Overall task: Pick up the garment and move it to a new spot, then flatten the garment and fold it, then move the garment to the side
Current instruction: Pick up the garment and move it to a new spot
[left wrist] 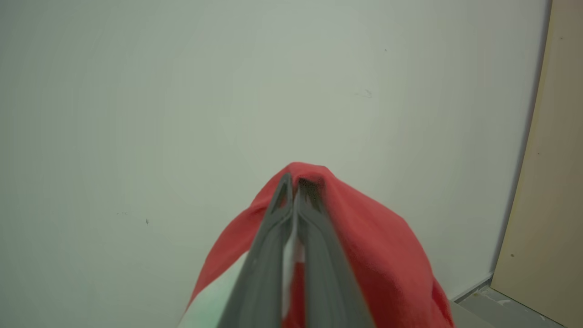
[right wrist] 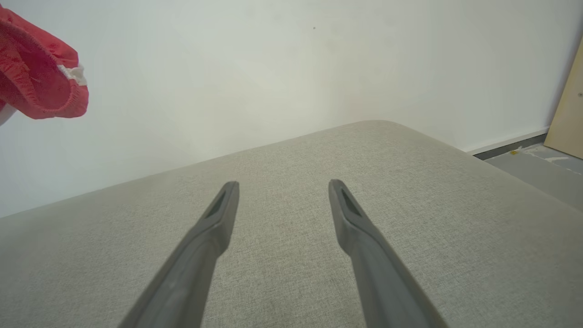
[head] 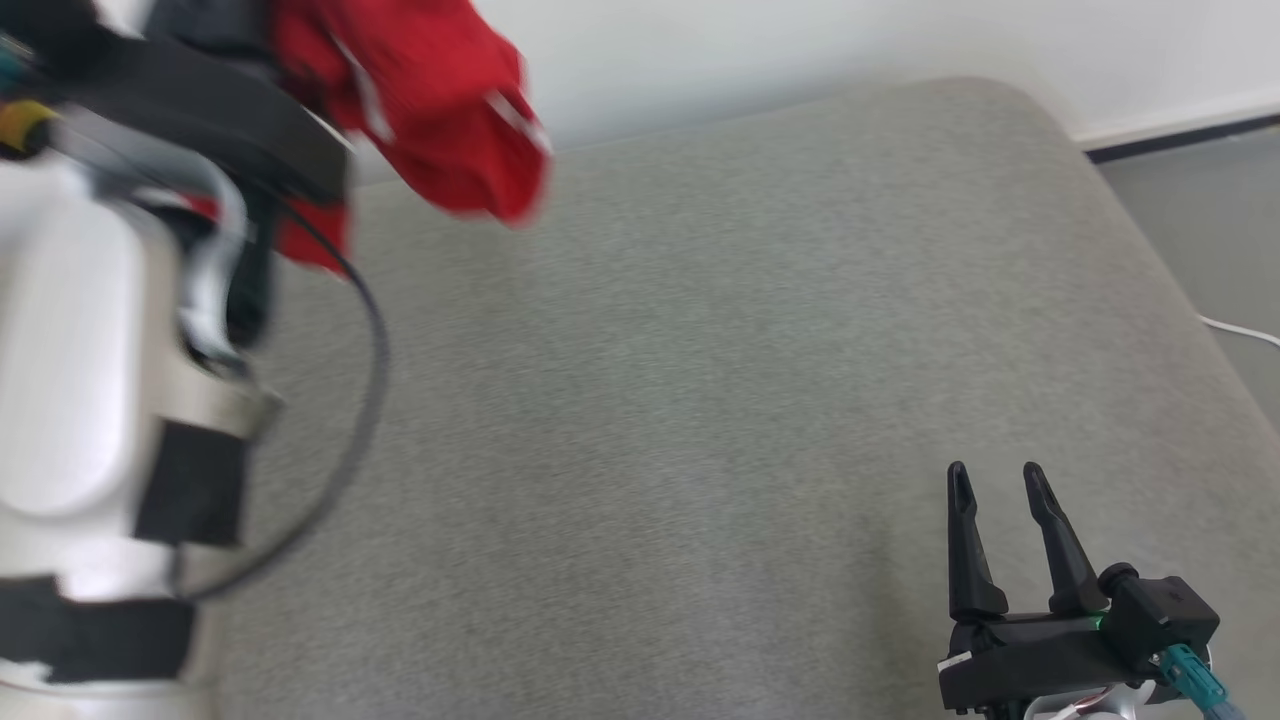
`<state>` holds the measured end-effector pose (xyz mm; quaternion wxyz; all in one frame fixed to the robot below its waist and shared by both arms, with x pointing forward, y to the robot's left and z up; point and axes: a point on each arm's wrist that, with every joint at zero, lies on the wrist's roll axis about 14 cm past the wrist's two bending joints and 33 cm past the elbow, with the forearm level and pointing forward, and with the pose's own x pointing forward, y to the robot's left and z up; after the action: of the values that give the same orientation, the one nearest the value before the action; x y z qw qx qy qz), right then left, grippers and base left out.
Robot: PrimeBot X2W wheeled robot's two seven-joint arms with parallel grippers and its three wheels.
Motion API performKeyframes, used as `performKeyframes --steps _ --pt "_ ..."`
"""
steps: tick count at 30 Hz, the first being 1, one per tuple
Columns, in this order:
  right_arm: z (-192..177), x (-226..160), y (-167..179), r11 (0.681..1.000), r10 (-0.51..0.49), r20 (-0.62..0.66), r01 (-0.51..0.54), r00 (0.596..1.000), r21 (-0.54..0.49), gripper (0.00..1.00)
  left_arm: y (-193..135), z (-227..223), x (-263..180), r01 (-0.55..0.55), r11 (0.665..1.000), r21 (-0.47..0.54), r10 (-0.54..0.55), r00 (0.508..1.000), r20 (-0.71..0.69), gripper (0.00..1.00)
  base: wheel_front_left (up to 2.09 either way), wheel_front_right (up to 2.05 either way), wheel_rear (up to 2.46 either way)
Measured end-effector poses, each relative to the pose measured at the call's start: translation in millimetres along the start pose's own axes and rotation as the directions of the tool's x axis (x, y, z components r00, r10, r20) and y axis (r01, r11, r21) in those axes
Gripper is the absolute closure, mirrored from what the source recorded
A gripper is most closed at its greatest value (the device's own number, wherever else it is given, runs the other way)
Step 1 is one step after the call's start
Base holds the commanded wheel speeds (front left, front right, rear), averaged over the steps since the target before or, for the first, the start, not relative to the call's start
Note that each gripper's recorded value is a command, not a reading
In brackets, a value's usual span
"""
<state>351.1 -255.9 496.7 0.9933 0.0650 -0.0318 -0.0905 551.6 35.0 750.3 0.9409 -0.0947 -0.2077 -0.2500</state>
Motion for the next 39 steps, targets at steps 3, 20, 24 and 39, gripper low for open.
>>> performKeyframes --steps 3,20,24,39 --pt "2.6 -6.7 -10.9 0.999 -0.033 0.004 0.033 0.999 -0.003 0.0 -30.8 -28.3 -2.2 0.044 0.997 -0.066 -0.047 0.998 -0.045 1.0 0.0 0.0 0.0" --pt "-8.7 -3.2 -7.0 1.0 -0.024 -0.031 0.025 0.999 0.003 0.0 -63.0 -235.4 -145.4 -0.15 0.951 -0.27 -0.018 0.847 -0.532 1.0 0.0 0.0 0.0" --pt "-7.8 -2.4 -3.4 1.0 -0.011 -0.028 0.011 1.0 -0.004 0.0 -77.6 -243.6 -160.9 -0.133 0.949 -0.287 -0.055 0.825 -0.562 1.0 0.0 0.0 0.0" --pt "-5.1 -8.9 18.7 0.998 0.06 -0.013 -0.06 0.998 0.011 0.0 -74.6 -170.1 -152.3 -0.056 0.978 -0.199 -0.02 0.932 -0.361 0.0 0.0 0.0 0.0"
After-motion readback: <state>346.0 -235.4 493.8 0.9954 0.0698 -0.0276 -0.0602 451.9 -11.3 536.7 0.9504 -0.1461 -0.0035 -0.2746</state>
